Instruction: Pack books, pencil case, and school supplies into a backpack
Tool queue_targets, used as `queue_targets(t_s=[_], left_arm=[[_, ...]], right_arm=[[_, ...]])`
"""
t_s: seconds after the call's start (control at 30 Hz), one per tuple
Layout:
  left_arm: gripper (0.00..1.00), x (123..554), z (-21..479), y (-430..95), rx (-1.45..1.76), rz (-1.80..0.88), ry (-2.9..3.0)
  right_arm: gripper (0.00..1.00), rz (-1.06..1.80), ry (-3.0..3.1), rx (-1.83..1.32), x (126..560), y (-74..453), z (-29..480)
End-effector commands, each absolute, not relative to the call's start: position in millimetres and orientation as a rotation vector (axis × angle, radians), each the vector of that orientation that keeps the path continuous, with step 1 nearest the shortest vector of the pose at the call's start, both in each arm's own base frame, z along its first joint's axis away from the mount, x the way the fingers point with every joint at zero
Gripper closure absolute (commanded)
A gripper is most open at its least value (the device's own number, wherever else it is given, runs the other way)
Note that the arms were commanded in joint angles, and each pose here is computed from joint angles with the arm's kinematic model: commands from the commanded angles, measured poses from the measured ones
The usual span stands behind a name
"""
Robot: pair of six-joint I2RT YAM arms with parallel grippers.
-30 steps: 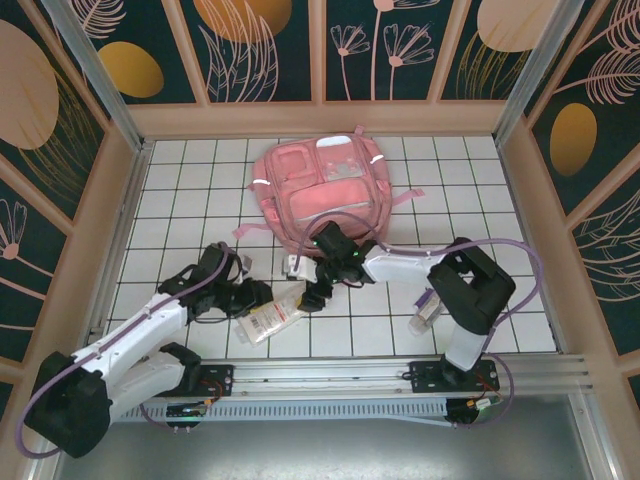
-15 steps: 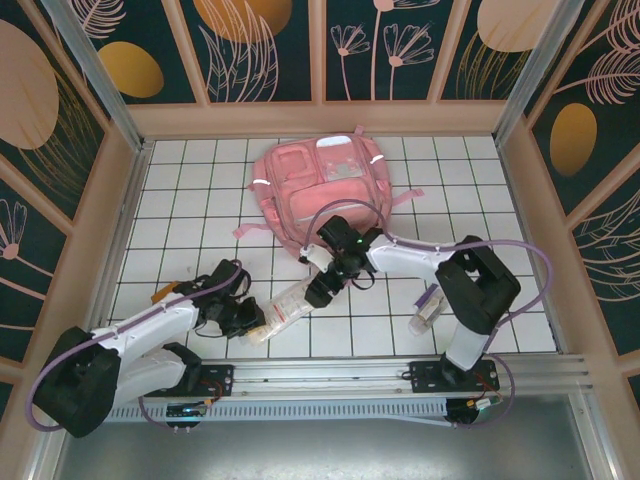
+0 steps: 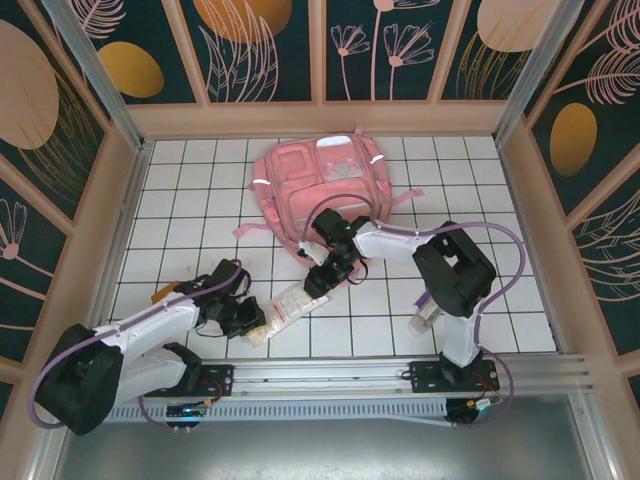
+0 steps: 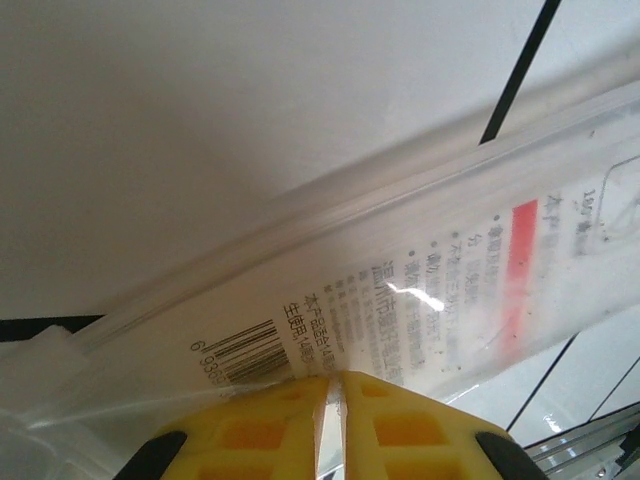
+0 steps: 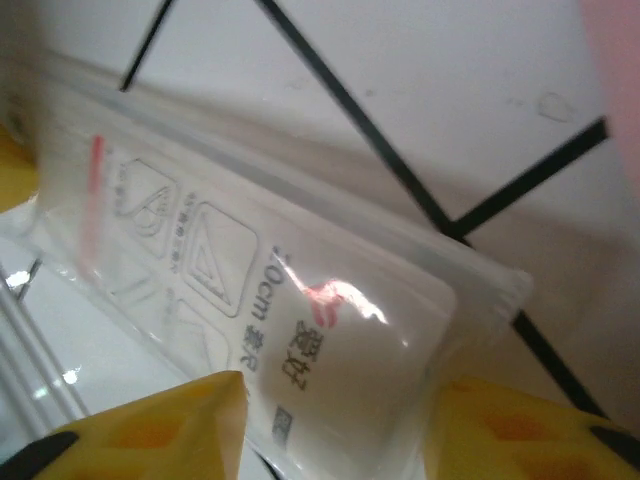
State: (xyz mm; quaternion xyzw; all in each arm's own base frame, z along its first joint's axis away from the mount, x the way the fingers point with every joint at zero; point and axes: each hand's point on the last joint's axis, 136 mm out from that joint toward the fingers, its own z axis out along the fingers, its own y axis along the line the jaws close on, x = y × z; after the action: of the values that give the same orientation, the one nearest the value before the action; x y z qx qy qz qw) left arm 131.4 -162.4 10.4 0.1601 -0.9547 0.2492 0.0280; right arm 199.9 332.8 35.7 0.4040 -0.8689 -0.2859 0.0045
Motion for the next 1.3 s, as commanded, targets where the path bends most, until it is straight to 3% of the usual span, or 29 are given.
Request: queue_targets(t_s=[0.0,0.1,0.2,0.3,0.4,0.53,0.67,0.77,0.83,1.03,1.27], left_arm=[[0.86,133.6,1.1,-160.4,0.619,0.764,-2.937],[0.86,145.7,15.6,-171.7,0.585,0.896,-2.962],[0.83,155.0,31.9,-185.0,0.52,1.041,-2.968],[0.74,182.7,94.9,-213.5,0.205,1.398,-3.072],[0.61,214.1,179.2,-224.6,-0.145,1.673,-3.282],[0.58,238.3,244.7,-244.0,-0.732,1.847,-3.409],[0.57,261.8,253.1,-259.3,-1.505,1.534,-3.501],[0.5,263.9,255.6,-276.6,-2.152,1.439,-3.306],[0.43,268.5,244.4,-285.8,-2.6,1.225,-3.119],[0.33,342.6,198.3,-291.5,-2.608,0.53,-3.236],[0.27,376.0,140.1,-295.5,-2.453,0.304,-3.224]], right_arm=[[0.64,-1.196,-2.563,1.305,181.6,348.6,71.8],[0.79,-1.422,-2.452,1.277,176.6,352.9,98.9],[0.9,-1.466,-2.438,1.209,179.3,350.4,105.9],[1.0,-1.455,-2.476,1.169,187.1,342.4,114.3],[1.0,-1.521,-2.554,1.14,206.2,326.4,139.1],[1.0,-1.666,-2.755,1.081,252.8,280.8,190.3],[1.0,-1.722,-3.127,0.8,313.4,209.6,235.0],[1.0,-1.733,-3.42,0.387,353.9,141.2,264.3],[1.0,-1.694,-3.6,0.109,370.8,98.6,280.2],[1.0,-1.618,-3.858,-0.454,382.4,40.5,304.1],[1.0,-1.617,-3.883,-0.542,381.6,33.7,302.9]])
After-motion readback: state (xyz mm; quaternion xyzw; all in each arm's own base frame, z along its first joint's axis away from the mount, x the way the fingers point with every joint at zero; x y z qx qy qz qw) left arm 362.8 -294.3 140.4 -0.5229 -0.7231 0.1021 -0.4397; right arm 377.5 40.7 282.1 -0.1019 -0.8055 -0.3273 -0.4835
